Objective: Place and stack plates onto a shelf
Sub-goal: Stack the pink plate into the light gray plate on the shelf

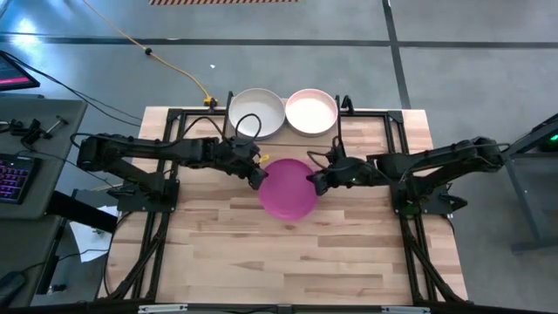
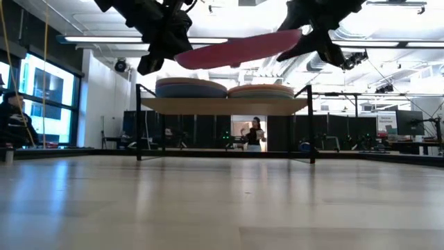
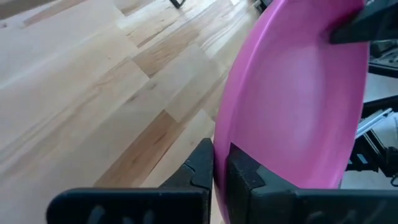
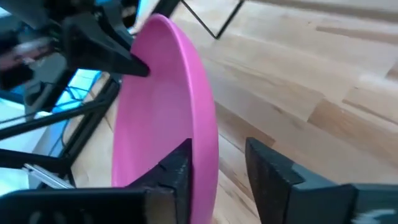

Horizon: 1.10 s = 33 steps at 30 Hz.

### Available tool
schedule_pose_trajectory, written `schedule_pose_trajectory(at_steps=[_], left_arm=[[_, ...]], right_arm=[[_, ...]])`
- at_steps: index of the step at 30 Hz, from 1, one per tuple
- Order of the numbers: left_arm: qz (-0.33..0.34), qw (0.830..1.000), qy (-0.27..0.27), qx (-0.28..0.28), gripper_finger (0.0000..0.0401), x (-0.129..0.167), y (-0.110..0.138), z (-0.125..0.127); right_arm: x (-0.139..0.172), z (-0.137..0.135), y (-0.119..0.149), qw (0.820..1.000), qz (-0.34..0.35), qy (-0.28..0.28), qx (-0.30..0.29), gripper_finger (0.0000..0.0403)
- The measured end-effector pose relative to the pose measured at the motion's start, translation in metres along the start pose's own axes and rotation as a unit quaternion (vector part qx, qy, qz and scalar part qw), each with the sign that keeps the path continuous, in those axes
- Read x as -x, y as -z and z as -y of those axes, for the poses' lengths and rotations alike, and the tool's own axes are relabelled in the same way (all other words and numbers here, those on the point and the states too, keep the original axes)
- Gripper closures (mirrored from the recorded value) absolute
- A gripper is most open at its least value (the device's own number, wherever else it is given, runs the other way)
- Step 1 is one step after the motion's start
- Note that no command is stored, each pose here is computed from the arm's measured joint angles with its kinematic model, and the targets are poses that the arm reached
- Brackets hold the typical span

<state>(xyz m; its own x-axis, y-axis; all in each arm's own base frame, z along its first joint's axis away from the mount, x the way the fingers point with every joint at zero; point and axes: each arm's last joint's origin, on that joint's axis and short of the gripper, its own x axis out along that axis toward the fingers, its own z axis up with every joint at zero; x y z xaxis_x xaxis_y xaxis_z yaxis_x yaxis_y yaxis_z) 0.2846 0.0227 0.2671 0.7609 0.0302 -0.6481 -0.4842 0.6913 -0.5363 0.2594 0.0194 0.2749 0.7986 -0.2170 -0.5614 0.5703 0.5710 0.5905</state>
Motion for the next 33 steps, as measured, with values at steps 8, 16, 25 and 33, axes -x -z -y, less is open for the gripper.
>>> schedule_pose_trajectory(at_steps=[8,16,25,33], left_arm=[[-0.001,1.0,-0.006,0.004,0.0395,0.015,-0.01,-0.013],[0.075,0.997,-0.002,0.023,0.0395,0.057,-0.041,-0.026],[0.18,0.981,-0.063,0.04,0.0395,0.106,-0.094,-0.055],[0.208,0.964,-0.149,0.072,0.0394,0.141,-0.114,-0.093]], right_arm=[[0.037,0.004,-0.02,0.998,0.048,-0.034,-0.011,0.0274],[0.064,0.009,-0.031,0.994,0.097,-0.039,0.02,0.0273],[0.063,0.011,-0.029,0.994,0.092,-0.025,0.053,0.0273],[0.062,0.015,-0.026,0.995,0.075,-0.003,0.063,0.0273]])
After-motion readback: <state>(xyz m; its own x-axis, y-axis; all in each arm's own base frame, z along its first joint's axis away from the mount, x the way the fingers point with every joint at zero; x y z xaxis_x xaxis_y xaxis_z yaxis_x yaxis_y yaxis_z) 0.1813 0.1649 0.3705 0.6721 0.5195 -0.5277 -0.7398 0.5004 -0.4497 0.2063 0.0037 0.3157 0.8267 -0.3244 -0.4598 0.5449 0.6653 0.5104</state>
